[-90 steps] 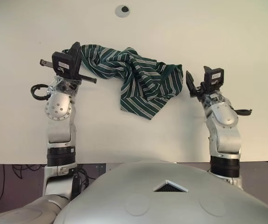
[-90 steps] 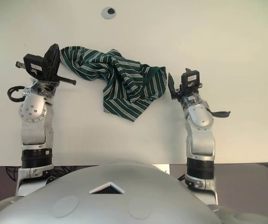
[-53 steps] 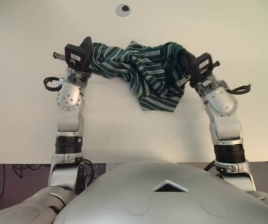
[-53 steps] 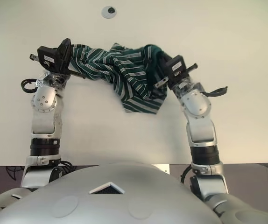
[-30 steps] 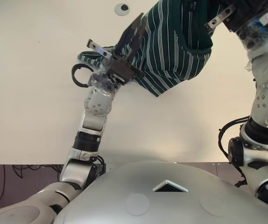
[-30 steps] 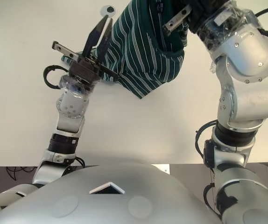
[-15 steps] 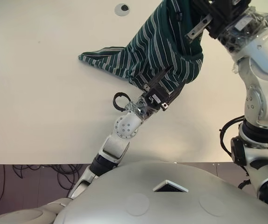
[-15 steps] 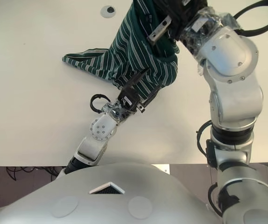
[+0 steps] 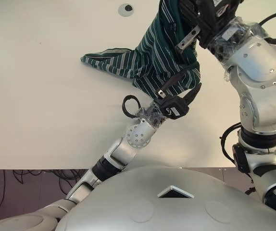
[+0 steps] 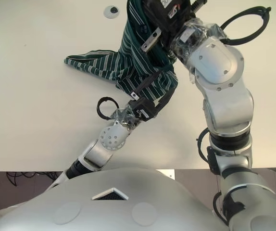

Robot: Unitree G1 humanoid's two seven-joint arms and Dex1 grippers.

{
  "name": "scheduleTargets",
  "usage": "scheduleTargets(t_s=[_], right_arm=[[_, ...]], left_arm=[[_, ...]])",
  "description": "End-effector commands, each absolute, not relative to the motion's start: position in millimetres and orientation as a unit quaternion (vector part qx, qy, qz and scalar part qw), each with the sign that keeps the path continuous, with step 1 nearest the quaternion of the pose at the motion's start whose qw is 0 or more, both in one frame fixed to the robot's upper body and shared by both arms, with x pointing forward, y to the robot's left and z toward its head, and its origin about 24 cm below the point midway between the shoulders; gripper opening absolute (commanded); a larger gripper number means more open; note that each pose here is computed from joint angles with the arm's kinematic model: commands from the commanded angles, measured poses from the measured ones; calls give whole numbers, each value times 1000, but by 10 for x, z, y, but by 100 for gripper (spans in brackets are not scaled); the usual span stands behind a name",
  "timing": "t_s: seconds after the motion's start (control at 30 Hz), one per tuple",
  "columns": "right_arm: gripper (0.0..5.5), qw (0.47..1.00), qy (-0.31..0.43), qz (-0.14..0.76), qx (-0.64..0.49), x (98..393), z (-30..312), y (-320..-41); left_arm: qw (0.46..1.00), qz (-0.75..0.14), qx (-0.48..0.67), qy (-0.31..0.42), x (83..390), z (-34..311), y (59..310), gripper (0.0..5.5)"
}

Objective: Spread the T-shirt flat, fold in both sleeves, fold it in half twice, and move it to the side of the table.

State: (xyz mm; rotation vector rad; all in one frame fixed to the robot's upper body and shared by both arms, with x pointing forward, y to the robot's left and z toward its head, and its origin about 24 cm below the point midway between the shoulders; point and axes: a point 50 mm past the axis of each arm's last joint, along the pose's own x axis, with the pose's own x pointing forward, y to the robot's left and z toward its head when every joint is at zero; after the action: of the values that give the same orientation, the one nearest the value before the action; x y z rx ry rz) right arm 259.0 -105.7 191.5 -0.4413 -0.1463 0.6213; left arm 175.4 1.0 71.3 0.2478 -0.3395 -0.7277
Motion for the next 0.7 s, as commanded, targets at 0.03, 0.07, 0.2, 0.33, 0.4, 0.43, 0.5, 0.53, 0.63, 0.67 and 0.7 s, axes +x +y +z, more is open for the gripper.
scheduleTargets(t_s=[0.03,0.07,0.2,0.33,0.4,0.43,0.5,0.53,0.63,0.67,0.7], right_arm=[[5,926,-67,304,-213,2580,1874,-1025],[5,926,-67,305,-213,2578,1868,-1019],[5,927,-64,303,-210,2578,1843,-1008],[5,932,-57,294,-205,2590,1786,-1026],[5,934,-55,290,-202,2600,1761,-1024],[5,934,-54,289,-201,2606,1749,-1018],[5,936,-54,288,-198,2613,1727,-1004],[5,936,-55,288,-196,2617,1722,-992],[5,936,-56,289,-191,2625,1703,-965],[5,937,-55,289,-190,2627,1694,-962],[5,937,-54,288,-189,2631,1686,-961]], left_arm=[[885,-406,56,-221,1552,1024,-366,259],[873,-425,72,-229,1536,1032,-401,259],[831,-489,141,-223,1581,1004,-547,259],[794,-532,220,-197,1629,917,-667,259],[809,-519,222,-165,1703,889,-693,259],[822,-508,217,-138,1764,847,-696,259],[853,-476,200,-74,1928,665,-684,259],[872,-451,184,-53,2019,595,-641,259],[911,-384,146,-48,2210,572,-471,259],[917,-371,137,-54,2237,590,-423,259],[921,-362,130,-58,2253,600,-382,259]])
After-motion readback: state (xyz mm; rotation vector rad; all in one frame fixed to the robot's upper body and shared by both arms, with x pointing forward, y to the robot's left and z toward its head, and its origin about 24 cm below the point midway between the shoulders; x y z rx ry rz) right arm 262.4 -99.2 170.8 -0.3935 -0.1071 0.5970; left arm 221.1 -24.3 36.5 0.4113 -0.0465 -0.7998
